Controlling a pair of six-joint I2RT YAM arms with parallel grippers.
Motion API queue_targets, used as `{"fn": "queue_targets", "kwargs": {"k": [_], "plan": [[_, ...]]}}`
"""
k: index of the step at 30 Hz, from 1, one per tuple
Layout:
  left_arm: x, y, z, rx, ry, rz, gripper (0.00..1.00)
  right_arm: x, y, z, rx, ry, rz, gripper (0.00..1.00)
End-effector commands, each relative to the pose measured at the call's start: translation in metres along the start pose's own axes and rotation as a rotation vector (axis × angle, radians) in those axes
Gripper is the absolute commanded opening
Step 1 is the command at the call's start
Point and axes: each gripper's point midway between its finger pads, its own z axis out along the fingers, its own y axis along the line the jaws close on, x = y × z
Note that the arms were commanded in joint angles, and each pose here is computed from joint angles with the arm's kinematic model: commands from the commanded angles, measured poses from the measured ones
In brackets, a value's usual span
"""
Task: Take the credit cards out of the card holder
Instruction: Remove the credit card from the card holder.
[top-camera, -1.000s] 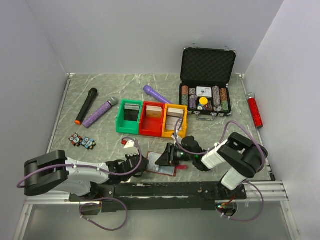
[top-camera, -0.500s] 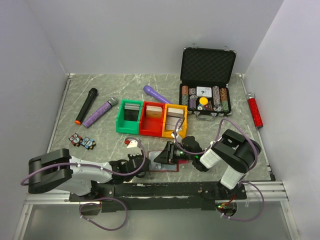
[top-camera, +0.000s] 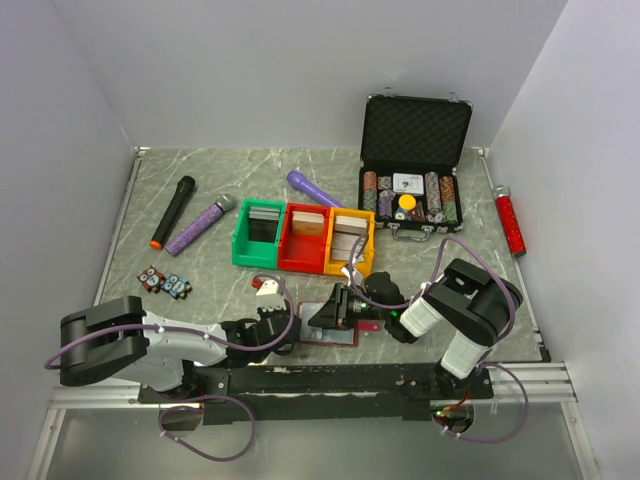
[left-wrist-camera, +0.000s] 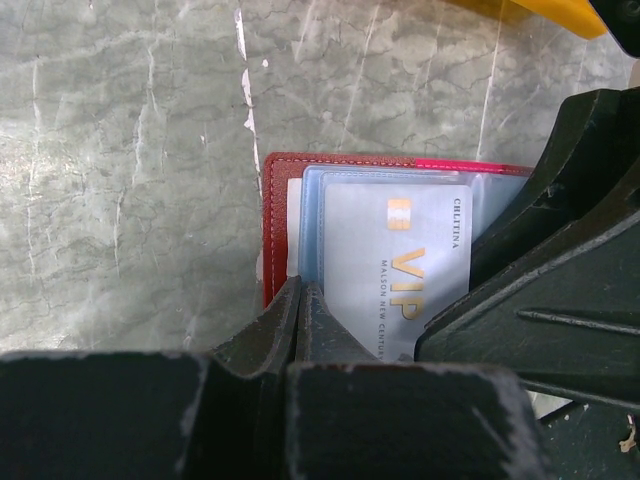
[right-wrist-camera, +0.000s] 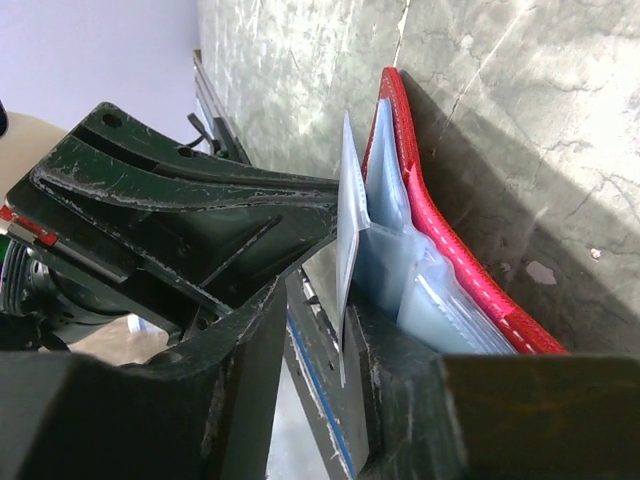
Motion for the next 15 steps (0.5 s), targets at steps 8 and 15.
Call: {"fn": "queue_targets", "kwargs": {"k": [8,15], "plan": [[0.023,0.021,-0.001,-0.076,0.089,0.017,0.01,-0.005,0.027,-0.011,-0.100,-0.023,-0.067,0.35],[0.023,0.026,0.000,-0.101,0.089,0.001,0.01,-0.004,0.023,-0.017,-0.096,-0.032,-0.061,0.36]]}}
